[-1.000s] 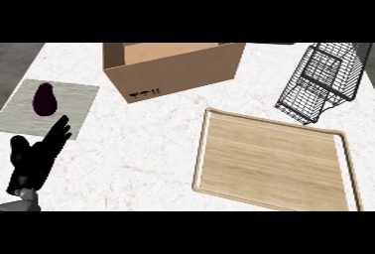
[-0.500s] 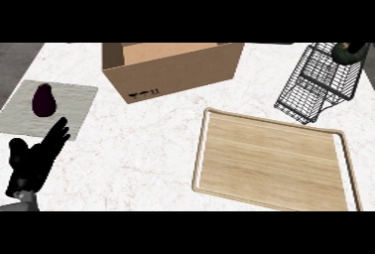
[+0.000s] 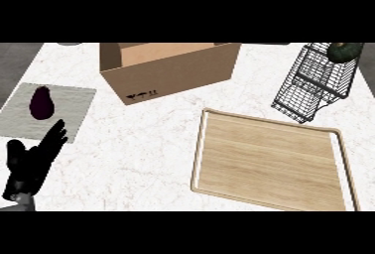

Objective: Pick the squash from the tray and place it in the tiered basket

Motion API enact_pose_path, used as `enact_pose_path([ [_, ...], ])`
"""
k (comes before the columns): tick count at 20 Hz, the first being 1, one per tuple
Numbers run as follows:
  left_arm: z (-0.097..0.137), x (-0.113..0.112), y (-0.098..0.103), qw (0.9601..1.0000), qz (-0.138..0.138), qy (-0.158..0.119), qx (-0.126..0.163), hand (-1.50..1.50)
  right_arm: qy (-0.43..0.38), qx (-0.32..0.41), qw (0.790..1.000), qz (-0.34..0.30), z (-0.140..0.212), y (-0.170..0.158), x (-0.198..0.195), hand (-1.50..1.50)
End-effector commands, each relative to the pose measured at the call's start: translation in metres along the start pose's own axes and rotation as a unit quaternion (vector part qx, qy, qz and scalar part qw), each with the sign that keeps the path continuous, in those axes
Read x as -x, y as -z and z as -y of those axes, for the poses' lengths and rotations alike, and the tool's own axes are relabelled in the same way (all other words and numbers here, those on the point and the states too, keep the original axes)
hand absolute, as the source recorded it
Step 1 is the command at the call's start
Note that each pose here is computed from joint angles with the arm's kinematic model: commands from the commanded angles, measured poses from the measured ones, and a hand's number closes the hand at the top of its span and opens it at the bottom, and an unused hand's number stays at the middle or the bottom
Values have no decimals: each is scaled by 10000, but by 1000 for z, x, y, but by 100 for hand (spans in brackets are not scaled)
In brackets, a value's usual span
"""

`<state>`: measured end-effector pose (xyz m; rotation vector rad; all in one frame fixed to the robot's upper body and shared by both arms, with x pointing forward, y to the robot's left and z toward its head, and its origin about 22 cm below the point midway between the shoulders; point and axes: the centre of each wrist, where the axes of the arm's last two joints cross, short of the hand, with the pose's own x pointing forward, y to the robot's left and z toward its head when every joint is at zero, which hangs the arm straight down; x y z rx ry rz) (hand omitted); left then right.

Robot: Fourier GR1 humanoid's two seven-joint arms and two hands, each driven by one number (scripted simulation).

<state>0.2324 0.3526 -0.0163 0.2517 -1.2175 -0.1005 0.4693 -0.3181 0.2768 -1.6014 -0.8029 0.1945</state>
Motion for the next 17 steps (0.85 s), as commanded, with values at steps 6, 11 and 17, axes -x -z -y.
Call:
enact_pose_path([
  [6, -11, 16, -9, 9994, -219, -98, -243, 0, 1838, 3, 9770, -1081, 45, 21, 13, -150],
  [11, -11, 19, -16, 9984, -368, -177, -388, 0, 3295, 73, 9391, -971, 55, 25, 26, -150],
  [17, -26, 27, -28, 9969, -509, -193, -561, 0, 3748, -321, 9249, -548, 27, 22, 56, -150],
])
